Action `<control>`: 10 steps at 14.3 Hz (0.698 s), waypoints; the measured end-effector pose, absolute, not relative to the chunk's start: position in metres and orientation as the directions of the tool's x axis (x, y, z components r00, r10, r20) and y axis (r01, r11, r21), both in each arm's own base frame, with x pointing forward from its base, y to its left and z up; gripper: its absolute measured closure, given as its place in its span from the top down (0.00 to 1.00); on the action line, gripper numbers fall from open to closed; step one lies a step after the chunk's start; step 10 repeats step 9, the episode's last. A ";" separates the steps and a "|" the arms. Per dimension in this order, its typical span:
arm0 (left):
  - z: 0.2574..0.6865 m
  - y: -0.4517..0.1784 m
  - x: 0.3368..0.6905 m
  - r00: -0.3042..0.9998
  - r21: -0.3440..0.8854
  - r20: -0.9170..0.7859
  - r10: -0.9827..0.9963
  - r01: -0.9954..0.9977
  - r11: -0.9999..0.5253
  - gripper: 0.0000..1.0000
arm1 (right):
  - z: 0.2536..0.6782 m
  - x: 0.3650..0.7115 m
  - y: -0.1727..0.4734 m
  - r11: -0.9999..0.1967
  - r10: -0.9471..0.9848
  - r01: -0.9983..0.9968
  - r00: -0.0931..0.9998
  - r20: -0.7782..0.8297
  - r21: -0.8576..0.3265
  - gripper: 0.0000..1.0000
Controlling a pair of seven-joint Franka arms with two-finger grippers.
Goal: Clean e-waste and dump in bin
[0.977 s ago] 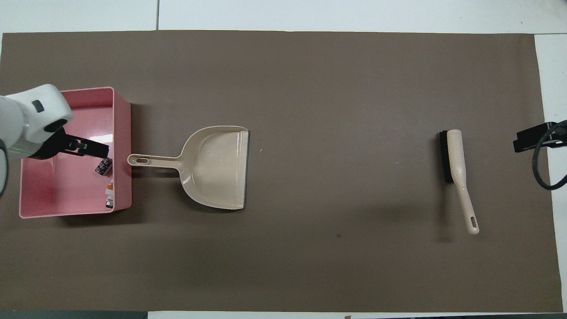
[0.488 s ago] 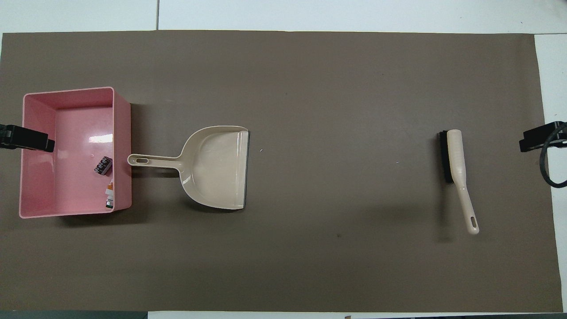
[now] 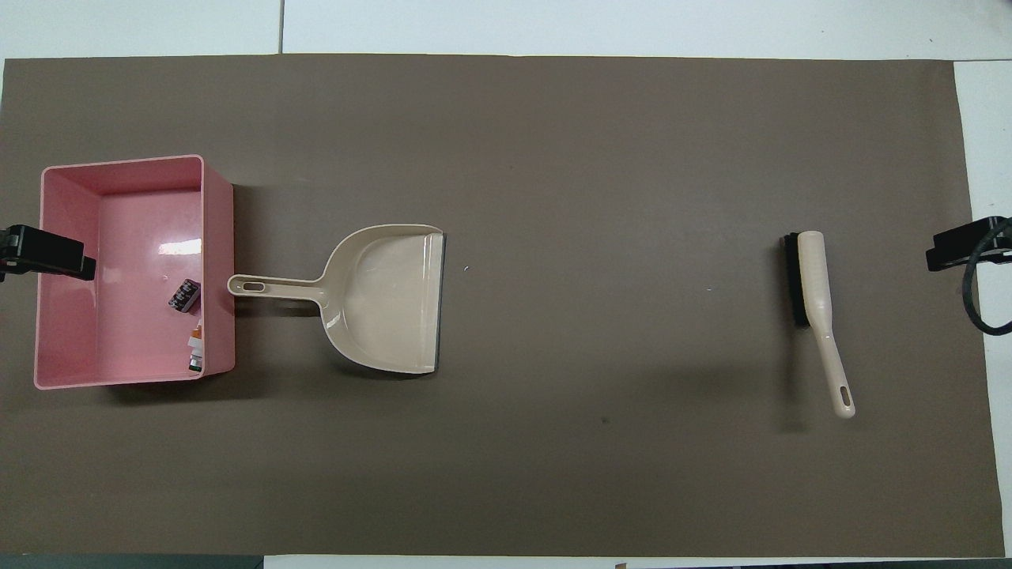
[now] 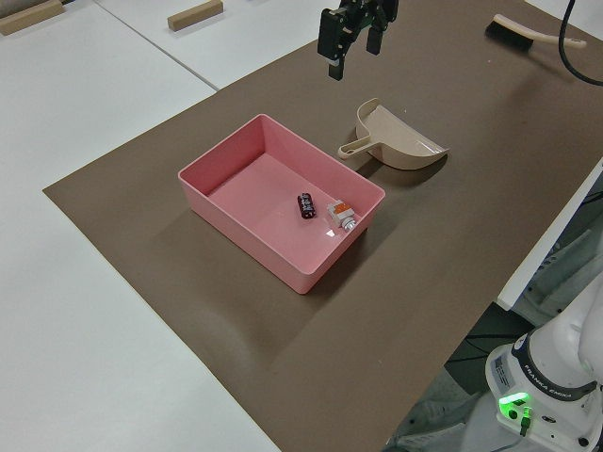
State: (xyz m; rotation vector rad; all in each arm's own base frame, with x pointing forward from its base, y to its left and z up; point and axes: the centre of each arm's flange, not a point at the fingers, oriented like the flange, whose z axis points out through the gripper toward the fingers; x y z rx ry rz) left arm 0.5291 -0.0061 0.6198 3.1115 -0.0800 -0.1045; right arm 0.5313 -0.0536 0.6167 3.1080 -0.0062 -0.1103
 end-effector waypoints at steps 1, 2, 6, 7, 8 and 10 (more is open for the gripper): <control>0.620 -0.006 0.529 0.997 0.028 -0.067 -0.043 -0.041 -0.999 0.99 | 0.617 0.531 -0.053 -1.000 -0.005 -0.003 0.997 -0.071 0.029 1.00; 0.620 -0.006 0.529 0.997 0.028 -0.067 -0.039 -0.037 -0.999 0.99 | 0.617 0.531 -0.053 -1.000 -0.005 -0.003 0.998 -0.070 0.028 1.00; 0.620 -0.003 0.529 0.997 0.028 -0.067 -0.032 -0.030 -0.999 0.99 | 0.617 0.531 -0.053 -1.000 -0.005 -0.003 0.998 -0.070 0.026 1.00; 0.620 -0.002 0.529 0.997 0.028 -0.067 -0.030 -0.029 -0.999 0.99 | 0.617 0.531 -0.053 -1.000 -0.005 -0.003 0.998 -0.070 0.026 1.00; 0.620 -0.001 0.529 0.997 0.028 -0.067 -0.029 -0.027 -0.999 0.99 | 0.617 0.531 -0.053 -1.000 -0.005 -0.003 0.998 -0.070 0.025 1.00; 0.620 0.000 0.529 0.997 0.028 -0.067 -0.028 -0.026 -0.999 0.99 | 0.617 0.531 -0.053 -1.000 -0.005 -0.003 0.998 -0.070 0.025 1.00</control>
